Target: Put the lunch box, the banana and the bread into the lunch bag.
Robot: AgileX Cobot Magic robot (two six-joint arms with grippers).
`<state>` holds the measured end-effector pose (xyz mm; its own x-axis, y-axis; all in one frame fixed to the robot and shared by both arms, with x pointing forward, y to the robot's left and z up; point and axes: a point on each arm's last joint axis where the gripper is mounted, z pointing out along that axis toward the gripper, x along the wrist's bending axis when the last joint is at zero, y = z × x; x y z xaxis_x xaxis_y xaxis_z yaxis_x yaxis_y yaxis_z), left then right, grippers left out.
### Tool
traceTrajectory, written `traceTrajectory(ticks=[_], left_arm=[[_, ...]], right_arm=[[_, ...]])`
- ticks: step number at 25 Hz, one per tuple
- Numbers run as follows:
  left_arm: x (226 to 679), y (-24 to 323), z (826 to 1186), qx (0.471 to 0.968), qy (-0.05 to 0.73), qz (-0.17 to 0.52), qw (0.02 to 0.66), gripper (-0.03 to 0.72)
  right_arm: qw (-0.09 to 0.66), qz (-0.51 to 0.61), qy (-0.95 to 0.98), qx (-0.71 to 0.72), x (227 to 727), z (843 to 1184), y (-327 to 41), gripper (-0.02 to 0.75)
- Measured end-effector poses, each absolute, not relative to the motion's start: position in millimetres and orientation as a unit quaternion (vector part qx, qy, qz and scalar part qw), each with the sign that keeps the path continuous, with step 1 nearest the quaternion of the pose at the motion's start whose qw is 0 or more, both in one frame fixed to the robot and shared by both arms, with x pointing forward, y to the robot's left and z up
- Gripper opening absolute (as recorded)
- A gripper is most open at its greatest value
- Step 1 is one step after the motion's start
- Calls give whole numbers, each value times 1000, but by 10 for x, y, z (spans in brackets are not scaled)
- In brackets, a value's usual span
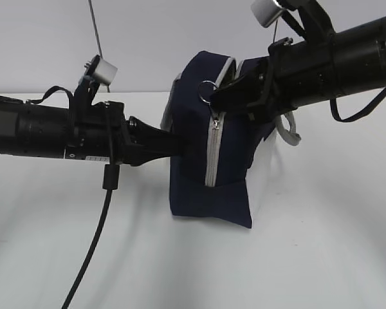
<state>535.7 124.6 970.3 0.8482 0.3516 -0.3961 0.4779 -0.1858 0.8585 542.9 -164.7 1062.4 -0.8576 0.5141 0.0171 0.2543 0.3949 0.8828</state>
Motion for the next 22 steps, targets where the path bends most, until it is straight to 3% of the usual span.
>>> traceTrajectory(ticks=[4, 22], left_arm=[[5374, 1256, 9685, 771, 277, -45, 571, 8], [5270, 1081, 9671, 779, 269, -65, 562, 0]], right_arm=[[130, 499, 825, 233, 5430, 10624, -1647, 0], [140, 547, 766, 307, 5517, 10732, -1659, 0]])
